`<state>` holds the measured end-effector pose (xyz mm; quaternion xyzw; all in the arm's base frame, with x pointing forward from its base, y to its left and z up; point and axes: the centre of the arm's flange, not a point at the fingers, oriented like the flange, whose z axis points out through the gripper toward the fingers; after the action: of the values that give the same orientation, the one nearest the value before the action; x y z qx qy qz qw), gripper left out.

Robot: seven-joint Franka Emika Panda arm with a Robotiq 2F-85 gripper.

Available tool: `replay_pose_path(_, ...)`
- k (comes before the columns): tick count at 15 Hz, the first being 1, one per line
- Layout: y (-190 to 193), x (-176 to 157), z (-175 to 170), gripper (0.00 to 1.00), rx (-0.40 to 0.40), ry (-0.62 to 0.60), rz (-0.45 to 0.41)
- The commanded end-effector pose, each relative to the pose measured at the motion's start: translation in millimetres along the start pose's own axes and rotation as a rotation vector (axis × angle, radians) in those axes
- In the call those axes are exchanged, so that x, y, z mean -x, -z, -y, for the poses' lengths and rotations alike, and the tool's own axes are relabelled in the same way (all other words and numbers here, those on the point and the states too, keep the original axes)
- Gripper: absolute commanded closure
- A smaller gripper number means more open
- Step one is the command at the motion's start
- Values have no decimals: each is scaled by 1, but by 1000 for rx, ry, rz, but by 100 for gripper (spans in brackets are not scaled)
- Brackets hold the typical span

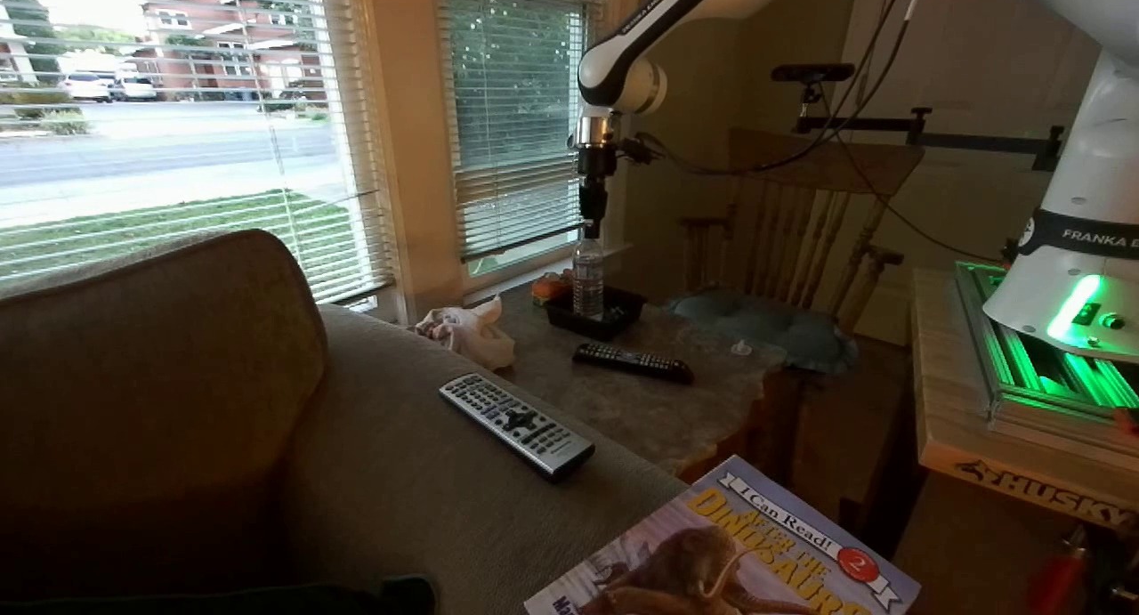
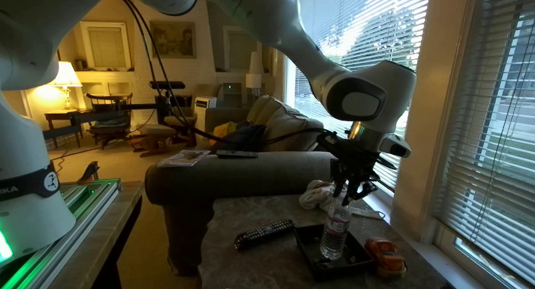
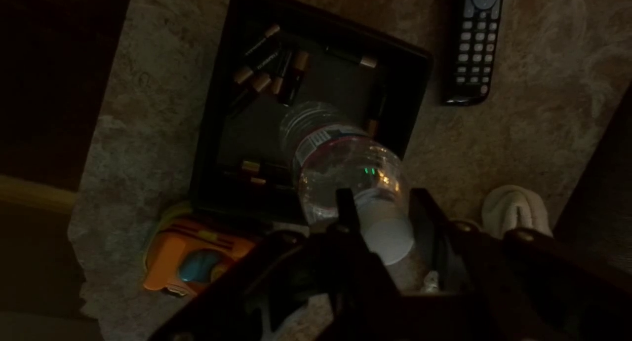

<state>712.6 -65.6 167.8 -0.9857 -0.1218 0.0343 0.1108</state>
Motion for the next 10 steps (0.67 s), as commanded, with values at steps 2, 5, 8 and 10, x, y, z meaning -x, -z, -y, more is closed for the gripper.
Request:
replay_pose_path(2, 11, -13, 23, 92, -12, 66, 17)
replay_pose_path(5, 21, -18, 62, 92, -33, 136, 24)
replay_pose_path(8, 35, -21, 101, 92, -3, 211, 67)
replay_pose_path(10, 45, -22, 121, 92, 17, 254, 101)
